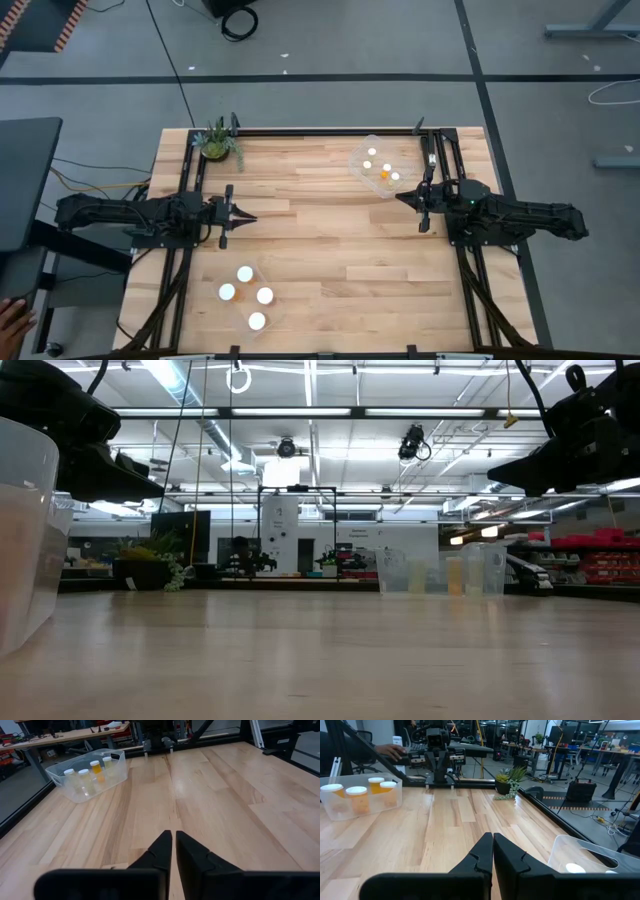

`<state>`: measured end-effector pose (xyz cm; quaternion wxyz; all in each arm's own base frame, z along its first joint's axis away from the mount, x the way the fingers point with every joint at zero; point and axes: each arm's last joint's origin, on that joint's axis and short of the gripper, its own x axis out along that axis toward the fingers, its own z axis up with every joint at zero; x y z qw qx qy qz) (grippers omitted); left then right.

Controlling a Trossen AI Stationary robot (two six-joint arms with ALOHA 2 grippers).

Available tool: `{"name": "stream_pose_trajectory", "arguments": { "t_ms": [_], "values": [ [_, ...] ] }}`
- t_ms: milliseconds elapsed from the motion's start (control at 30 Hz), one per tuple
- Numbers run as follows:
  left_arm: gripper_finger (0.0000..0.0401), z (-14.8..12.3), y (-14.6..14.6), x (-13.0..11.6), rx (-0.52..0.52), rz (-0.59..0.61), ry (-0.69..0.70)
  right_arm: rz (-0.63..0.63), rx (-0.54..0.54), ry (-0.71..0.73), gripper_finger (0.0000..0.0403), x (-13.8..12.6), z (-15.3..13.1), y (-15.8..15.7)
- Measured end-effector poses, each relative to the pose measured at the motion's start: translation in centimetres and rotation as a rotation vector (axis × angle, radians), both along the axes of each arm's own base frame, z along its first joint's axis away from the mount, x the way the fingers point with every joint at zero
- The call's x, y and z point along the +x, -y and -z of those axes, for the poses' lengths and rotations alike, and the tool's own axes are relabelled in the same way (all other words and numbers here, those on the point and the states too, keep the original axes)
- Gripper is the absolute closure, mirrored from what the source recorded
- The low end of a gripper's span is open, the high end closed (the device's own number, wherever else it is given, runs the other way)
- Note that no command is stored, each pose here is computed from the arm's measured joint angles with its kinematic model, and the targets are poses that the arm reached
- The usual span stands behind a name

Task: Pick and place medicine bottles into bin by pill shape (circle, oval)
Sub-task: Return to Home Position

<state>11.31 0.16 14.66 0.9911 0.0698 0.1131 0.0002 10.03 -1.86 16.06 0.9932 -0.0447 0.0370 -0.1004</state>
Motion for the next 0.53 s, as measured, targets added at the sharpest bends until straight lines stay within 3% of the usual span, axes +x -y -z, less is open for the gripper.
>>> {"name": "stream_pose_trajectory", "arguments": {
  "t_ms": [533],
  "values": [
    [0.0363,0.01,0.0,0.0,0.0,0.0,0.0,0.0,0.0,0.0,0.0384,0.0,0.0,0.0]
  ]
}}
